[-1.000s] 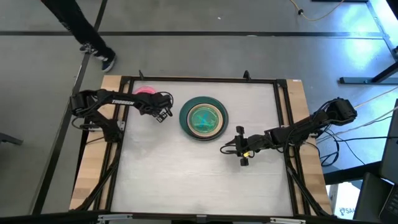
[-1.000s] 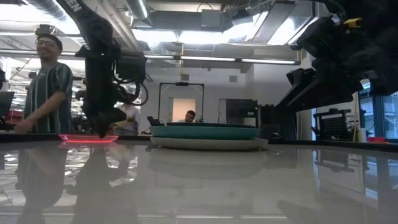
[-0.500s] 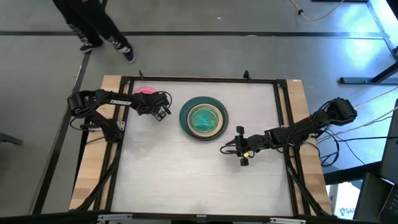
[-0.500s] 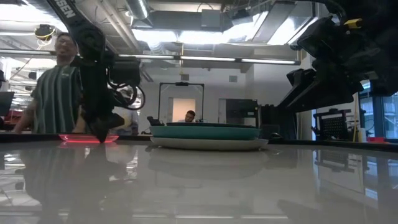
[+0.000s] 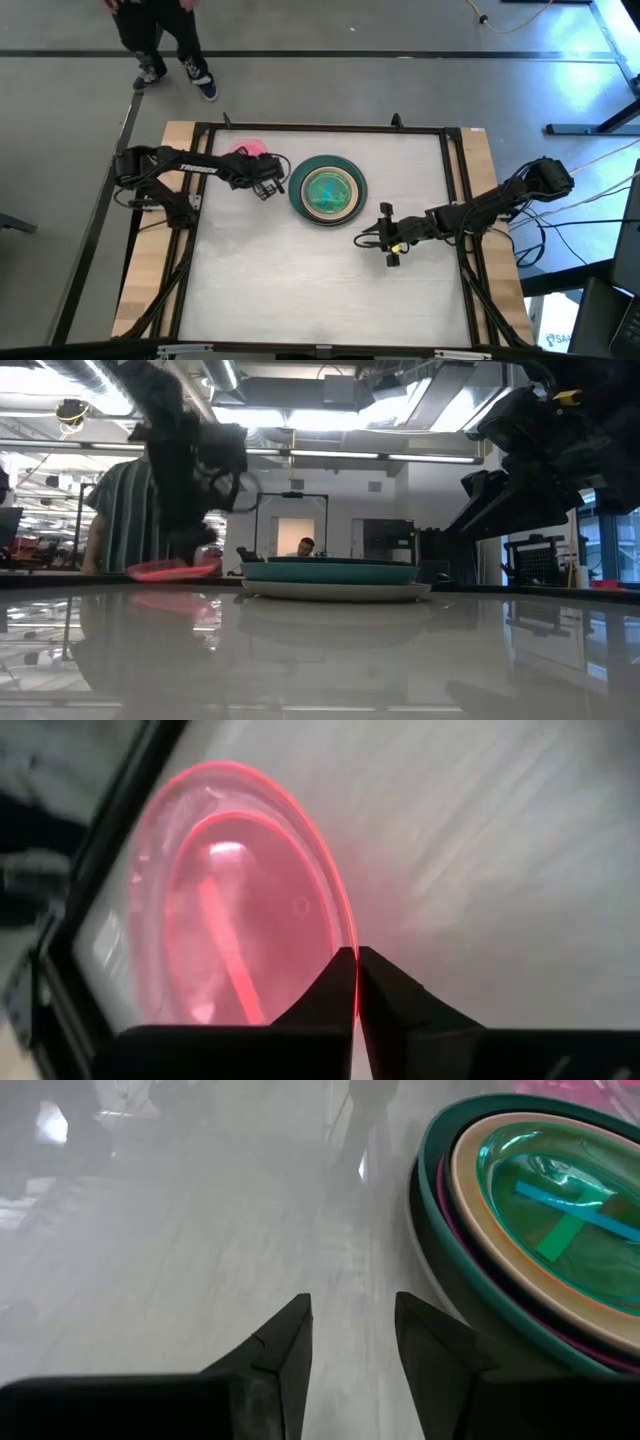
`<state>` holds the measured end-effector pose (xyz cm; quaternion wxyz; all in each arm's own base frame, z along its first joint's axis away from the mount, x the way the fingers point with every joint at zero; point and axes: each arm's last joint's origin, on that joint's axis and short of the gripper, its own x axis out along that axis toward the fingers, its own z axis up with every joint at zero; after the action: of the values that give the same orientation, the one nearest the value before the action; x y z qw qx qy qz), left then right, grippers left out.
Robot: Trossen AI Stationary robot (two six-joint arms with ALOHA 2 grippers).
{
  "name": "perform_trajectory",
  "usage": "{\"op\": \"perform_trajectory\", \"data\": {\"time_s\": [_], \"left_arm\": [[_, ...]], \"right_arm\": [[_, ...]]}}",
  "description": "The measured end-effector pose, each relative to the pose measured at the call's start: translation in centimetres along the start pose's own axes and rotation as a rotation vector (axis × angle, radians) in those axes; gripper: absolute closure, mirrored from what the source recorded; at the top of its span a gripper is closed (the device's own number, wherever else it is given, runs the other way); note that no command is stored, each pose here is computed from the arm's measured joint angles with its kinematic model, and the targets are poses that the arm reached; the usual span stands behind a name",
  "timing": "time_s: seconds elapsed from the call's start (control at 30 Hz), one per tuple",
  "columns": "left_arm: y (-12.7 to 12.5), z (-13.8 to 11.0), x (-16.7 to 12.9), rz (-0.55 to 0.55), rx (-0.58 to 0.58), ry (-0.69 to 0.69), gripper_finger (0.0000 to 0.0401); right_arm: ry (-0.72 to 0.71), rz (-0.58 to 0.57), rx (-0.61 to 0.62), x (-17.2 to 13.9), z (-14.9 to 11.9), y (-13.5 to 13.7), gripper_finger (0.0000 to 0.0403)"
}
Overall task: Stack plastic plates
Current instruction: Stack the light pink plate on the light green plate
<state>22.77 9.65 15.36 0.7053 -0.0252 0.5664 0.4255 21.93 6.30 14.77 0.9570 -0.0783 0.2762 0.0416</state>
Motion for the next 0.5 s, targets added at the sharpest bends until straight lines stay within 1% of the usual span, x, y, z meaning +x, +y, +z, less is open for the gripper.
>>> {"op": "perform_trajectory", "data": {"time_s": [0.17, 0.33, 0.5], "left_arm": [[-2.2, 2.0, -3.5, -0.069, 0.046, -0.127, 0.0397], [-3.8, 4.0, -7.0, -0.152, 0.038, -0.273, 0.0399], [-6.1, 5.0, -9.9, -0.274, 0.076, -0.461, 0.0398]], "right_arm": [[0.001, -0.013, 0.000, 0.0, 0.0, 0.0, 0.0267], [0.001, -0.013, 0.000, 0.0, 0.0, 0.0, 0.0267], [0.001, -0.013, 0.000, 0.0, 0.0, 0.0, 0.0267]]}}
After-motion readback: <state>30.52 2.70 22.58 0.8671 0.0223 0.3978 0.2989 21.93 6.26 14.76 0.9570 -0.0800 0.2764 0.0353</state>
